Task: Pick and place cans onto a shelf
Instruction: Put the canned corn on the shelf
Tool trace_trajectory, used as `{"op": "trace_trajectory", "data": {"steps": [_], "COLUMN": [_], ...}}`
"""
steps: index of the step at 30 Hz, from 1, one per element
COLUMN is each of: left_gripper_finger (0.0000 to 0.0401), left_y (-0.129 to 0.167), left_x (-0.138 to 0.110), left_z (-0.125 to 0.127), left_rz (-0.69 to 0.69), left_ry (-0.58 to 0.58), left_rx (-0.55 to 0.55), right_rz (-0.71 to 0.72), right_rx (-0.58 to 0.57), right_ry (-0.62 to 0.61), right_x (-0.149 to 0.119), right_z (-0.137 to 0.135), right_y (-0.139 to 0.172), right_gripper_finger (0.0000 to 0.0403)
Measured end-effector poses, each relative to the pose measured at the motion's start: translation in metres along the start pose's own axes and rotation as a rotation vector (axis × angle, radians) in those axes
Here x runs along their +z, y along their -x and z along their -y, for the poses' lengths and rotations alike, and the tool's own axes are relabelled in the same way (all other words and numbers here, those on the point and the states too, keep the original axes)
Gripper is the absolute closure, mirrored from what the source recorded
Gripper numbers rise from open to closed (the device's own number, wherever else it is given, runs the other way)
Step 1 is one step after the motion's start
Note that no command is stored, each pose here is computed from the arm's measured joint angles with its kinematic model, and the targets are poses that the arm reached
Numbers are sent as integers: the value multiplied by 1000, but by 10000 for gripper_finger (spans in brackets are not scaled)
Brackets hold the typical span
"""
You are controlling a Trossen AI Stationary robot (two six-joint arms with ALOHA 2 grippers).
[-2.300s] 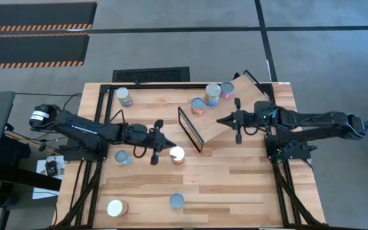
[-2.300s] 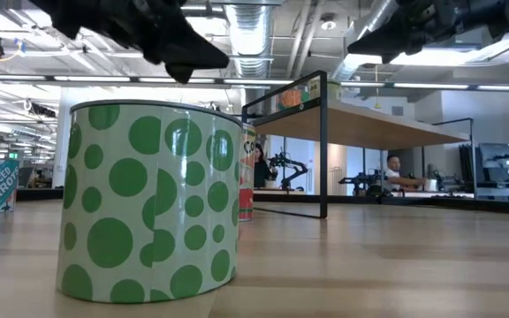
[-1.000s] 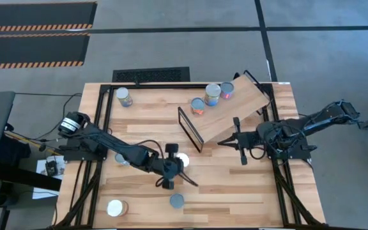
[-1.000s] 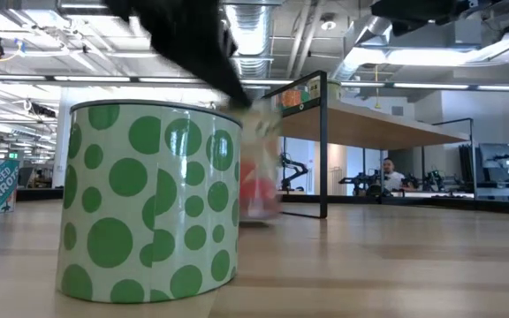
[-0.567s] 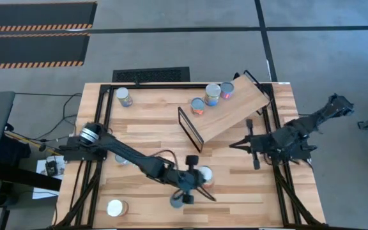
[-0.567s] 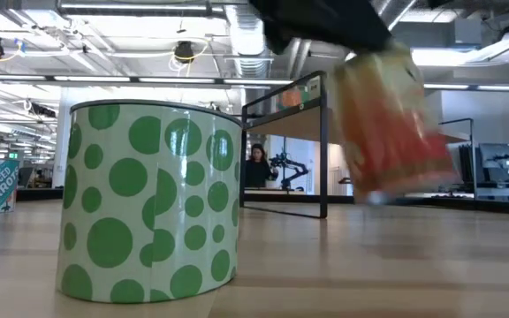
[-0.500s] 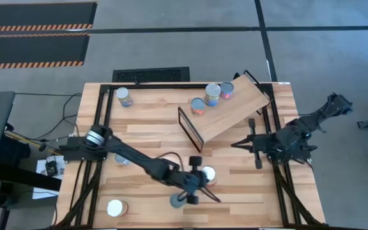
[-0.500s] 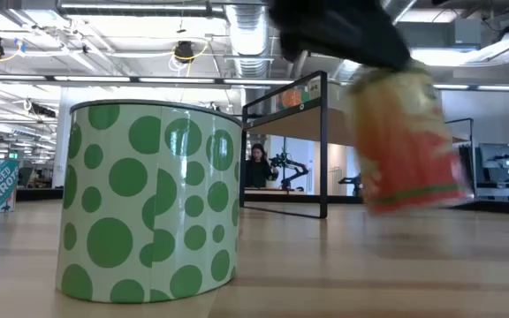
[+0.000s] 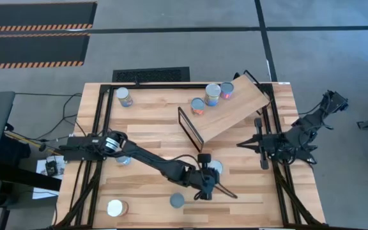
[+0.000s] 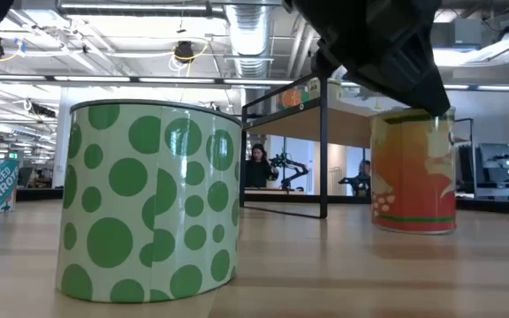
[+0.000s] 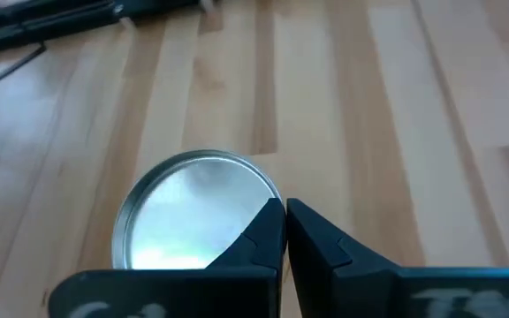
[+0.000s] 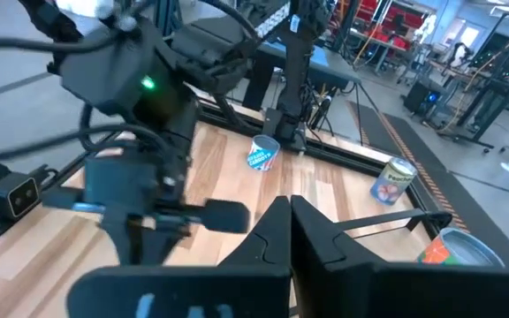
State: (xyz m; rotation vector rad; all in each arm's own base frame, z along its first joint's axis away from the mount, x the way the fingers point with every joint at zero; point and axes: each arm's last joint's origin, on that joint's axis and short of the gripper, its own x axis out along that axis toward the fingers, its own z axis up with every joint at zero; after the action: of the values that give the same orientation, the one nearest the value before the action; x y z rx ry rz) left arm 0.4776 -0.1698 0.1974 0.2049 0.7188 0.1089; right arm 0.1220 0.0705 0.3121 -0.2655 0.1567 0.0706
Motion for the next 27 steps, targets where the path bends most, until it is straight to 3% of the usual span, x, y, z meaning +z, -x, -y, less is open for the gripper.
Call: {"op": "trace_trajectory", "data": {"steps": [10, 18, 22, 27], "left_gripper_finger": [342, 289, 303, 364], "left_y": [1, 48, 70, 76], "left_x": [2, 23, 24, 12], "left_z": [0, 6, 16, 28], "left_rz": [10, 84, 88, 26], "left_ry": [-8, -24, -63, -86], "left_rx": [-11, -34, 14, 38], "right_rz": [-40, -46, -69, -141], "right_rx": [5, -7, -17, -5], "right_ry": [25, 30, 43, 86], "right_x": [-4, -4, -6, -13], "right_z": [-4, -3, -4, -15], "right_y": [-6, -8, -13, -29], "right_gripper_finger": [386, 369, 367, 391]}}
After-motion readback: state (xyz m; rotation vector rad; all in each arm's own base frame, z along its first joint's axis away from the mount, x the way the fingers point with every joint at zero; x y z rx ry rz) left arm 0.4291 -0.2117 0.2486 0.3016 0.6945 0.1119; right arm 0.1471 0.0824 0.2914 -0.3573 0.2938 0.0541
